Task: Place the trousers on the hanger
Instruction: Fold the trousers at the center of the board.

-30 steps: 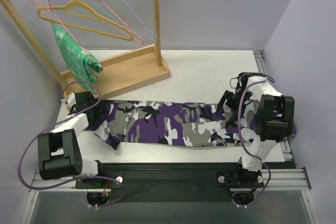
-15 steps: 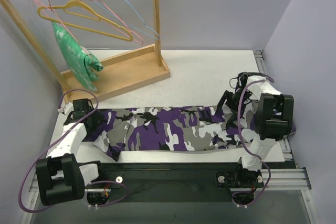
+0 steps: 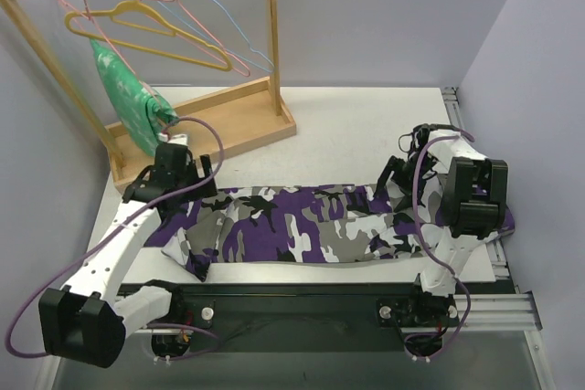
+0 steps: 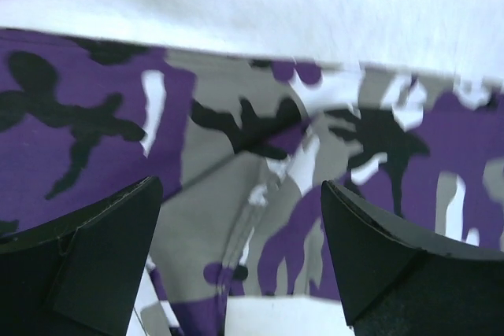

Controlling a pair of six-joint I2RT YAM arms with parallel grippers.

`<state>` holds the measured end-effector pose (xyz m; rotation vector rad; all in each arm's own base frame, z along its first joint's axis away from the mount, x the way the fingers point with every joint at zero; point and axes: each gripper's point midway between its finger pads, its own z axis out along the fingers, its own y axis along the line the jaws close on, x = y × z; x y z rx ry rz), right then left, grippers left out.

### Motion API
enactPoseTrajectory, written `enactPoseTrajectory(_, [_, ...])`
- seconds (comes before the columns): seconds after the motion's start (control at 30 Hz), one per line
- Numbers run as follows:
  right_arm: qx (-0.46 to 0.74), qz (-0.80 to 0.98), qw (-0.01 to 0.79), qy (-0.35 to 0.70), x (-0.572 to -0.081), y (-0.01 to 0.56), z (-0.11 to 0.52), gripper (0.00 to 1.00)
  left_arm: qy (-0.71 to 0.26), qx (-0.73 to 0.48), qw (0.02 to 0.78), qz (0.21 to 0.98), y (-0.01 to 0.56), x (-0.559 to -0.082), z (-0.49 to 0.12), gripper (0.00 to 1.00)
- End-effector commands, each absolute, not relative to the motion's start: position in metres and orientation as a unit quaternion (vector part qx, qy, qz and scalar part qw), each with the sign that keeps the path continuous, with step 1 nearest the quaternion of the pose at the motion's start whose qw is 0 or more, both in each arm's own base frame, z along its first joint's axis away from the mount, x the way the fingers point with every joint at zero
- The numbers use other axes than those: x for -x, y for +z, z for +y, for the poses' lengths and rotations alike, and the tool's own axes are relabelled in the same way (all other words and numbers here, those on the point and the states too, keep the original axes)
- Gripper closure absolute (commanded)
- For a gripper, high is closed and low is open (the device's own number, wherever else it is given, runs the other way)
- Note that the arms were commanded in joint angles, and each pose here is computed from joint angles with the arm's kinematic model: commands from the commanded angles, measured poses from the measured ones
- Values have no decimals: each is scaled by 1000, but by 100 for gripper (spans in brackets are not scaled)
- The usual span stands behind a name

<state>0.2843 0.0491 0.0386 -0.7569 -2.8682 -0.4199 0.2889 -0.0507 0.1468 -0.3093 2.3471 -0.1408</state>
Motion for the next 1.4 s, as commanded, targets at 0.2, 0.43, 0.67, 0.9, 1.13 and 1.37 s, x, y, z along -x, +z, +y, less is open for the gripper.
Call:
enactPoseTrajectory(0.2, [241, -954, 89, -157, -274, 38, 57, 32, -27, -22, 171, 985, 111, -221, -110, 10])
enactPoseTrajectory(0.43, [240, -954, 89, -159, -269, 35, 58, 32, 77, 79, 112, 988, 89, -166, -96, 9])
enactPoseTrajectory(0.67, [237, -952, 98, -166, -261, 28, 61, 32, 158, 183, 131, 962, 81, -135, -48, 8])
enactPoseTrajectory(0.9, [240, -951, 92, -172, -266, 29, 62, 32, 164, 242, 132, 947, 63, -123, -42, 7])
enactPoseTrajectory(1.13, [243, -951, 87, -173, -270, 32, 62, 32, 116, 295, 119, 941, 41, -131, -46, 16])
enactPoseTrajectory(1.37, [245, -950, 84, -171, -271, 32, 60, 32, 102, 327, 136, 929, 46, -150, -33, 69])
